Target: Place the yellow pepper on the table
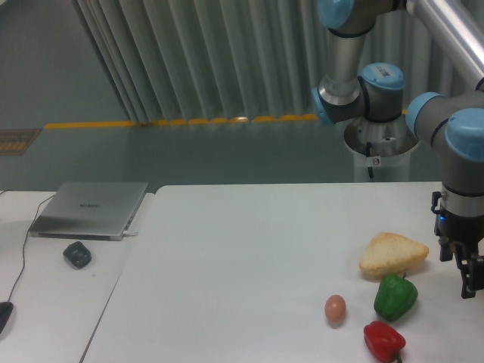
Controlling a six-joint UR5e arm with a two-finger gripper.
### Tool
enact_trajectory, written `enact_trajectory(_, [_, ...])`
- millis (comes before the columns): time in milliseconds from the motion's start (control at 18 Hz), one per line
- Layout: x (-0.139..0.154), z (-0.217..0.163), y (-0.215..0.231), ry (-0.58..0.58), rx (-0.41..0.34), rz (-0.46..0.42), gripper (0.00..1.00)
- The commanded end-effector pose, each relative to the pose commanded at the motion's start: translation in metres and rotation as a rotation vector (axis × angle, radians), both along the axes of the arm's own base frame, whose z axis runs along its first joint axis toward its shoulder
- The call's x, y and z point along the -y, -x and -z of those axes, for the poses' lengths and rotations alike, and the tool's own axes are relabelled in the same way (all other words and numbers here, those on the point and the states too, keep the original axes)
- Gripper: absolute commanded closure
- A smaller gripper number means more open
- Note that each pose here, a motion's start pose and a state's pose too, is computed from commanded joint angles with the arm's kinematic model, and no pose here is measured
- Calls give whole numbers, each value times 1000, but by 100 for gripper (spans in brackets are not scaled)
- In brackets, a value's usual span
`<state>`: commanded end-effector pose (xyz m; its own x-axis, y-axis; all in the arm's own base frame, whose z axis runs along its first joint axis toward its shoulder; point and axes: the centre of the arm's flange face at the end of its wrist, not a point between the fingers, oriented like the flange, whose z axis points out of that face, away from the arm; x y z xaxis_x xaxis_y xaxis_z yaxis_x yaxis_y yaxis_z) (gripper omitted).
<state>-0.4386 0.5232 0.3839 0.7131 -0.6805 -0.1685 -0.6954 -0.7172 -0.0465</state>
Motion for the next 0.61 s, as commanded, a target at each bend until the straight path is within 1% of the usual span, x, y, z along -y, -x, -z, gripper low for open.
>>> enact_trajectory(333, [1,1,1,2,3,-5,0])
enact_trajectory(389, [4,1,4,1,4,-21,0])
enact_trajectory(500, [11,2,12,1,6,-43,0])
enact_trajectory(611, [31,0,32,-1,5,-90,0])
